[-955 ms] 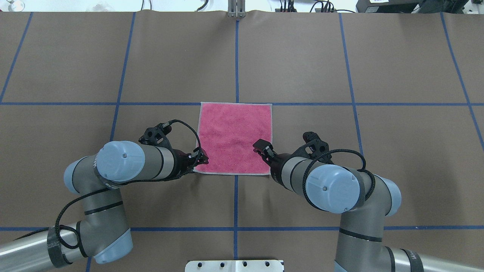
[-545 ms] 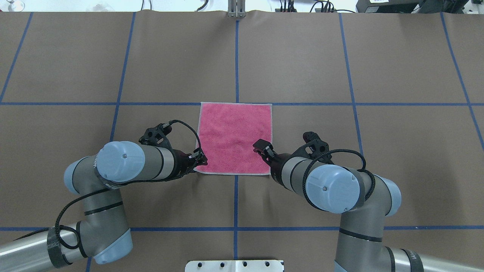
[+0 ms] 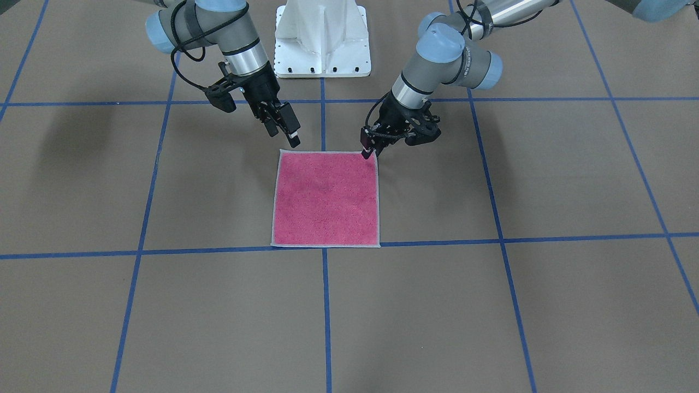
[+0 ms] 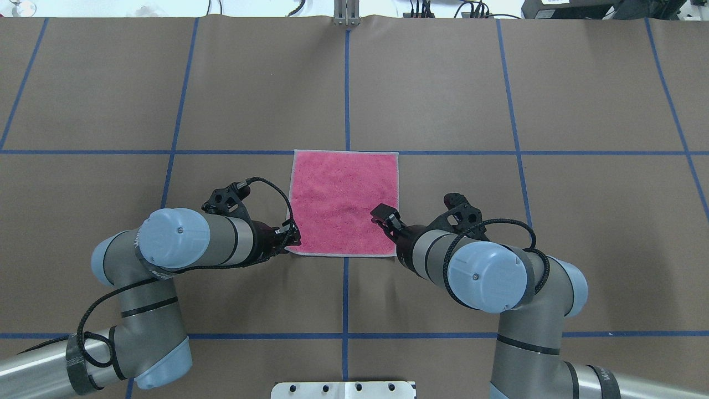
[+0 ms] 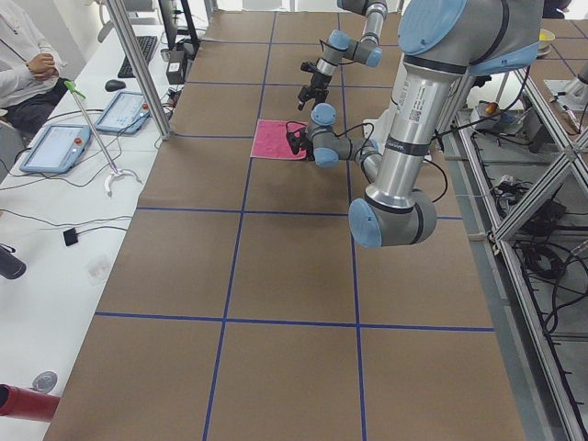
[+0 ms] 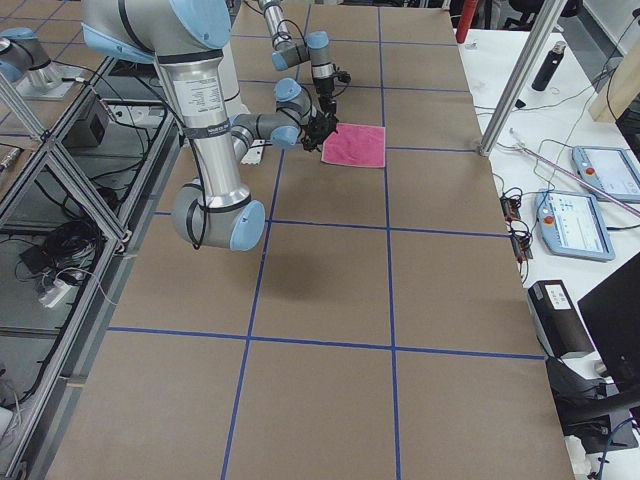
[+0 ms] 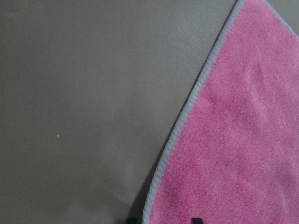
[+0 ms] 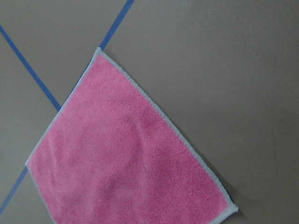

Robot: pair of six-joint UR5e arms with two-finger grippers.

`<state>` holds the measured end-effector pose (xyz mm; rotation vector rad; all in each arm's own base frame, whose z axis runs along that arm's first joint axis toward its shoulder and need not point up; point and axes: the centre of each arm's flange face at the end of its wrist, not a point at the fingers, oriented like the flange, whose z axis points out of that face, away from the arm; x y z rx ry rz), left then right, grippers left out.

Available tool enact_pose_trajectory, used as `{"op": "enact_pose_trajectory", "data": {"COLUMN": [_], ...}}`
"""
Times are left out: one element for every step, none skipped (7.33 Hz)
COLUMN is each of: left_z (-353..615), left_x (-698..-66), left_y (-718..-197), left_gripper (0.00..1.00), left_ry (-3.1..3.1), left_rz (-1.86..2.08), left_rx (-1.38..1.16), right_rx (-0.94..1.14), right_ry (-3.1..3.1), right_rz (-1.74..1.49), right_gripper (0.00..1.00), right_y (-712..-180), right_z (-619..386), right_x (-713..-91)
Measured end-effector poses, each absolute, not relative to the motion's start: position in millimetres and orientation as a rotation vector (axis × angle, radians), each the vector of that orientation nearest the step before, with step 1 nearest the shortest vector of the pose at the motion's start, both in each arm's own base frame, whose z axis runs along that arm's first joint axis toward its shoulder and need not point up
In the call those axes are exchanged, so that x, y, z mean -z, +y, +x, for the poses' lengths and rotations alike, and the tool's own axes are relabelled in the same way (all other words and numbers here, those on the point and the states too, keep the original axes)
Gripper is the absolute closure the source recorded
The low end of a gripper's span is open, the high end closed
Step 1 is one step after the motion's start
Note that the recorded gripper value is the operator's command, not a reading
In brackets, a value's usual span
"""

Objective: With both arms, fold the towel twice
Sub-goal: 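Lower both grippers onto the towel's near corners and close them, then adjust the right gripper's grip on its near towel corner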

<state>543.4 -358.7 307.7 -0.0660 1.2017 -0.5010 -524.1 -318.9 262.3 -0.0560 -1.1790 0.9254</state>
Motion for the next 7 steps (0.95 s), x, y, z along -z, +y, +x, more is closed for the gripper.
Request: {"op": "enact_pose_trajectory", "data": {"left_z": [543,543,543,543,544,544,543], "left_x": [-308,-309,-309,-309,-309,-308,-308], "left_y": [-359,-358,-358,-357,-357,-357,-357], "left_gripper": [1.0,1.0,1.0,1.0,1.0,1.0,1.0], "left_ry": [1.201,1.2,1.199,1.199,1.2,1.201,1.202], "left_rz": [-0.067,-0.067,-0.067,-0.068,-0.068,-0.068,-0.068], "left_rx": [0.501,0.502,0.502,0.5,0.499,0.499,0.498], "right_rx": [-0.925,-0.925,-0.924,-0.92,-0.907,-0.892,-0.881], "right_ry": [-1.179,-1.178,-1.173,-1.16,-1.138,-1.105,-1.072], "right_rz": [-0.056,-0.056,-0.056,-0.054,-0.054,-0.055,-0.055], "right_gripper": [0.01,0.01,0.01,0.02,0.03,0.05,0.07], "right_y": [-319,-319,-318,-316,-312,-306,-303], "right_z": [-524,-524,-525,-525,-530,-540,-549], "right_x": [-262,-263,-266,-271,-278,-287,-297]}}
